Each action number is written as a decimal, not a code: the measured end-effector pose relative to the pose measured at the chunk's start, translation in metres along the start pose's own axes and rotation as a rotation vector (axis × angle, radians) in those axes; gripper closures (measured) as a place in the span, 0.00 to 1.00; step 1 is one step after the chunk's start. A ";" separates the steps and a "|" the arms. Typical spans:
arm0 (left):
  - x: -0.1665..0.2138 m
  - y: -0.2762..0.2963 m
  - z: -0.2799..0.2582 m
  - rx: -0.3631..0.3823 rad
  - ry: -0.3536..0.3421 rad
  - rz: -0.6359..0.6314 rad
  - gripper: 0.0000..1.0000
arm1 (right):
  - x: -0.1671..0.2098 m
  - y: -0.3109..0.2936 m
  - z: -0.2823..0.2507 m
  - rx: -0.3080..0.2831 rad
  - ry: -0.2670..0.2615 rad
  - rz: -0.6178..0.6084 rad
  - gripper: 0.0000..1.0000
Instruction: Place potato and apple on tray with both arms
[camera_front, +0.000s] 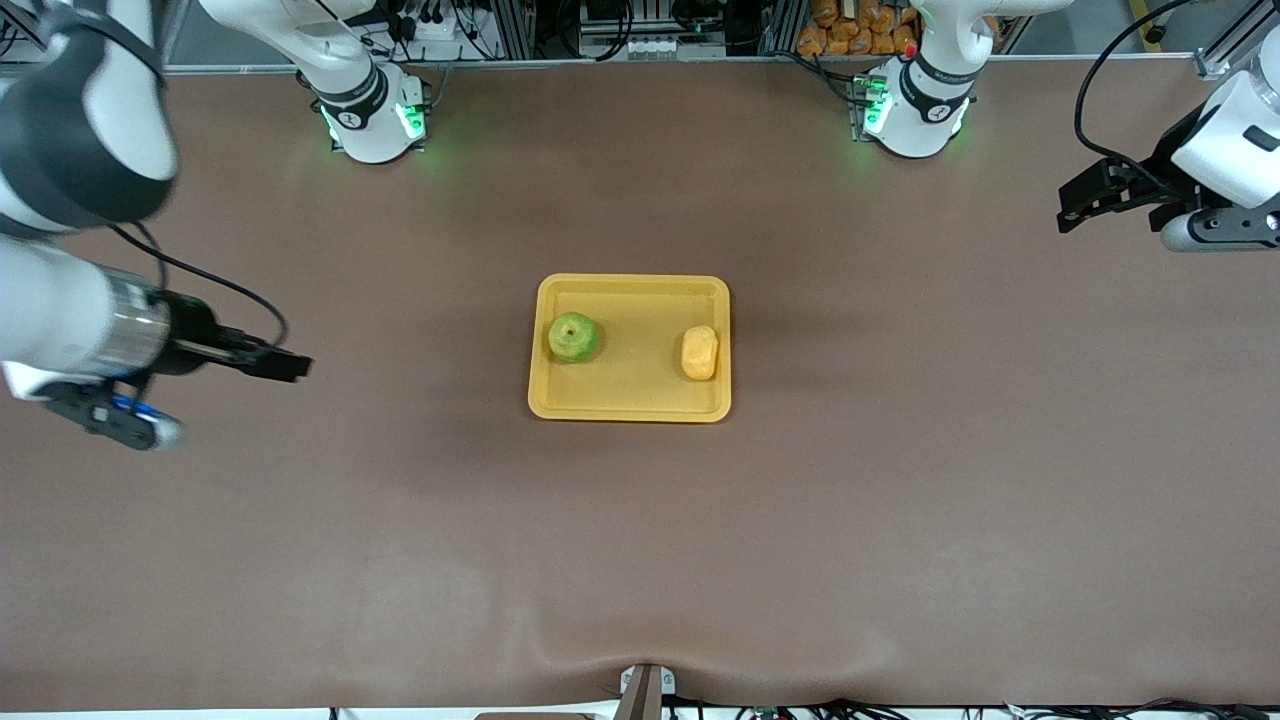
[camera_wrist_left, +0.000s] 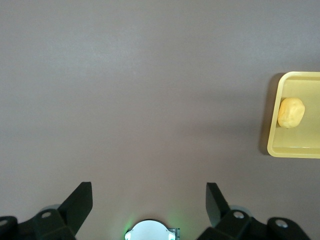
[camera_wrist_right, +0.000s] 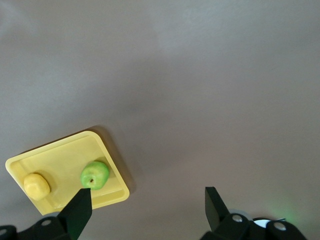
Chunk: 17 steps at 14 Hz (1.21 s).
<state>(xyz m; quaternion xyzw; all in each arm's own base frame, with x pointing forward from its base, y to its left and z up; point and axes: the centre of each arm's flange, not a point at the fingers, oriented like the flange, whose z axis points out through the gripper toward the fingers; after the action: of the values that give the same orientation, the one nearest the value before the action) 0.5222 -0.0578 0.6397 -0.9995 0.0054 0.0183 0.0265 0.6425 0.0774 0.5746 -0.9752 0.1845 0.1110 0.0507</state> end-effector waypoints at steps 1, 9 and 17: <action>0.000 0.000 0.000 0.000 0.000 0.000 0.00 | -0.002 0.014 -0.011 -0.006 0.009 -0.012 0.00; 0.000 0.000 0.000 0.000 0.002 0.000 0.00 | -0.043 0.080 -0.071 -0.067 0.110 -0.084 0.00; -0.010 -0.002 -0.014 -0.001 0.028 -0.004 0.00 | -0.113 0.109 -0.051 -0.063 0.190 -0.288 0.00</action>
<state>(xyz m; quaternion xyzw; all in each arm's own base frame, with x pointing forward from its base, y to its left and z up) 0.5133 -0.0564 0.6546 -0.9996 0.0040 0.0042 0.0261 0.5095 0.0087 0.6444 -0.9988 0.0432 0.0158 0.0181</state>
